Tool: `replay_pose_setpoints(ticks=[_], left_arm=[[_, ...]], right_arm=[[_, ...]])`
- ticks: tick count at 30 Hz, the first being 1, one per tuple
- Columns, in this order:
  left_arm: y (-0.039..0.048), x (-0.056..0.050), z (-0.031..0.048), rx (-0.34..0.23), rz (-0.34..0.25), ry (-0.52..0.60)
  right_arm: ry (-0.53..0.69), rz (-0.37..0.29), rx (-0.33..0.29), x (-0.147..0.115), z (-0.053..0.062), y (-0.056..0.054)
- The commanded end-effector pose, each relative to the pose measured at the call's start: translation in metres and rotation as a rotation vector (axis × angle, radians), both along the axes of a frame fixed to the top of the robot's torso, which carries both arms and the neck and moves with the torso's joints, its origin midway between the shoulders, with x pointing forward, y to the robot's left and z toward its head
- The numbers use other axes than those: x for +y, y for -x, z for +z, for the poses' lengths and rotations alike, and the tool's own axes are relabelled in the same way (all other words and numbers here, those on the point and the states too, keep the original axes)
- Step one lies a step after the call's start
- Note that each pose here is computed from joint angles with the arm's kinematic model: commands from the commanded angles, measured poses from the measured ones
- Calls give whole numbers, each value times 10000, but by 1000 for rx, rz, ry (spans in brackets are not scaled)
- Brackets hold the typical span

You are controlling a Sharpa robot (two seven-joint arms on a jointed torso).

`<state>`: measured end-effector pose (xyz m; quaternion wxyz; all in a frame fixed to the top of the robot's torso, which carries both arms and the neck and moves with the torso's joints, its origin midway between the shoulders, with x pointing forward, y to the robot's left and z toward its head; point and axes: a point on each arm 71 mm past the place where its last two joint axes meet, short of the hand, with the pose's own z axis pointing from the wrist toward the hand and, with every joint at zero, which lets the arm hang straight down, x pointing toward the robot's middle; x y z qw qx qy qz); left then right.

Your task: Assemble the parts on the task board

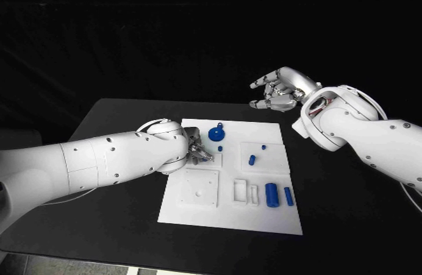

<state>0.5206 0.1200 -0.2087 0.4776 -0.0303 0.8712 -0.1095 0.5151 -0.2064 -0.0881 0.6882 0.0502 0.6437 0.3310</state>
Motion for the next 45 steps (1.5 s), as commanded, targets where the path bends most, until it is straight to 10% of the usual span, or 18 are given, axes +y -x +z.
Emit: replay_pose_setpoints(ticks=[1,45], left_arm=[[13,-30,-9,12,-8,8],[-2,78,33,4,25,30]], right_arm=[[13,7,0,8,-1,2],[15,-10,3,-36,-20,-30]])
